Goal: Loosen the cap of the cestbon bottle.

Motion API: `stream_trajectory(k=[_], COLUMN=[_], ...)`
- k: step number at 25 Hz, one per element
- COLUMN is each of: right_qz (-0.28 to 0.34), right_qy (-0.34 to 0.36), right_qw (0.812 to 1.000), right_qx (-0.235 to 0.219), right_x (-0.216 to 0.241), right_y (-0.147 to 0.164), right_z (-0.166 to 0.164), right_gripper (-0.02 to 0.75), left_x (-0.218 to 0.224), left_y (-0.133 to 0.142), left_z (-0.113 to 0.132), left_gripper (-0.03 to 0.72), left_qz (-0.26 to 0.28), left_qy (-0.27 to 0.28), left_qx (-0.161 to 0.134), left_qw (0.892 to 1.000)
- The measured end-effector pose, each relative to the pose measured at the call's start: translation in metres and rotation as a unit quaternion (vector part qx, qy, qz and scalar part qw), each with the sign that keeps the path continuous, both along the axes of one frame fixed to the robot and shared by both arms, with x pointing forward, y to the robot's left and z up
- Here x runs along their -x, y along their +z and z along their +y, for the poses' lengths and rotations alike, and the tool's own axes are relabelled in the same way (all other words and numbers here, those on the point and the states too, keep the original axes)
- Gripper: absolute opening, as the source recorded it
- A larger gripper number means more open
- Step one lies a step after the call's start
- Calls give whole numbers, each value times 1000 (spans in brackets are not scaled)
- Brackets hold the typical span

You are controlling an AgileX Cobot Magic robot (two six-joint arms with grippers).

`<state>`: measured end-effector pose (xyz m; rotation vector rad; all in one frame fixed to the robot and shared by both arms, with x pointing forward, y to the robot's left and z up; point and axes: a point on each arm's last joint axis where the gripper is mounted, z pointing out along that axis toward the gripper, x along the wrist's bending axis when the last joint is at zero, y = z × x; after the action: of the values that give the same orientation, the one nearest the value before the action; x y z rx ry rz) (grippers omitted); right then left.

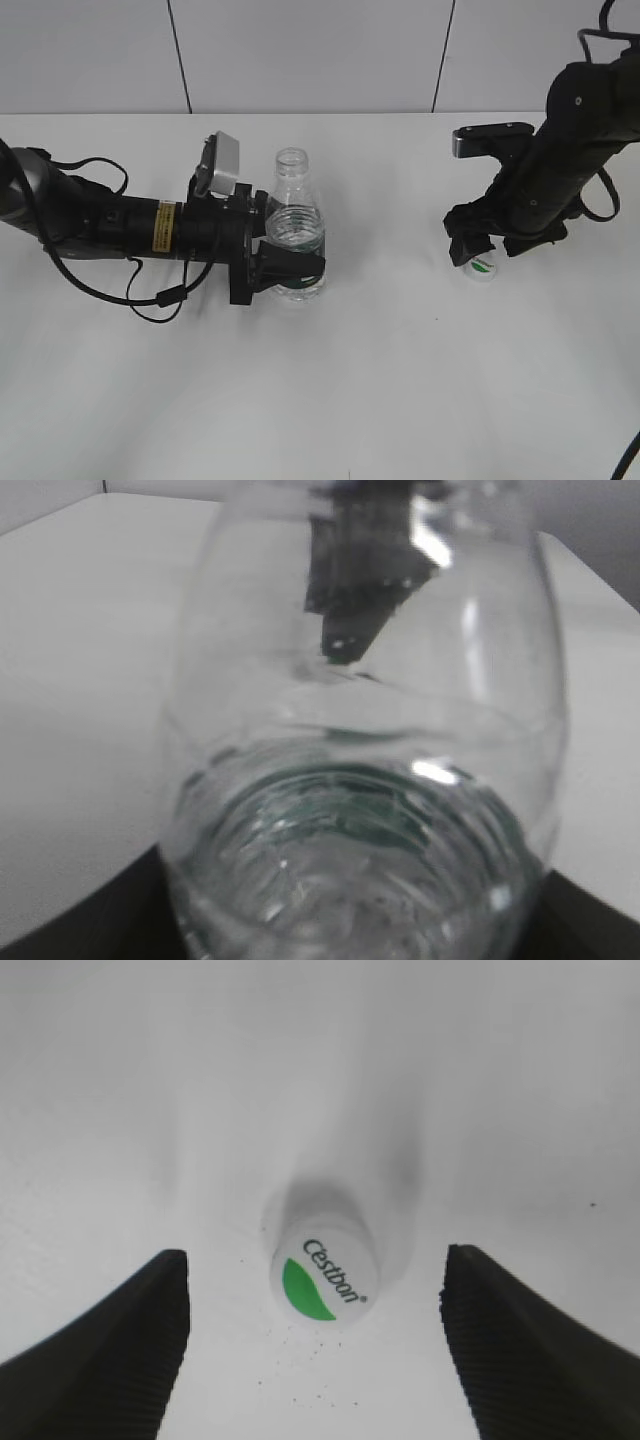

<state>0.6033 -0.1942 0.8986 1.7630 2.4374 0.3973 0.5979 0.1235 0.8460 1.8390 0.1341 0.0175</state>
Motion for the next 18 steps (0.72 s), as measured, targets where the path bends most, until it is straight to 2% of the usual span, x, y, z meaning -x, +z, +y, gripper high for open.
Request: stream_trajectory(k=[3, 5, 10, 18], right_qz=[-18, -30, -48, -80], right_qy=[2, 3, 3, 4], right_qw=[1000, 1000, 999, 997], right_qx=[-4, -7, -11, -20], right_x=[0, 1, 2, 5], right_y=[14, 23, 38, 64], right_z=[0, 0, -1, -1], right_gripper=[596, 595, 594, 594], left_x=[-5, -8, -12, -11], left_y=[1, 0, 0, -6], left_z=[11, 19, 34, 64], left_gripper=[512, 536, 549, 549], left_qz=[0, 0, -2, 26], left_qy=[12, 23, 27, 15], left_qx=[3, 3, -1, -32], left_qw=[1000, 1000, 1000, 999])
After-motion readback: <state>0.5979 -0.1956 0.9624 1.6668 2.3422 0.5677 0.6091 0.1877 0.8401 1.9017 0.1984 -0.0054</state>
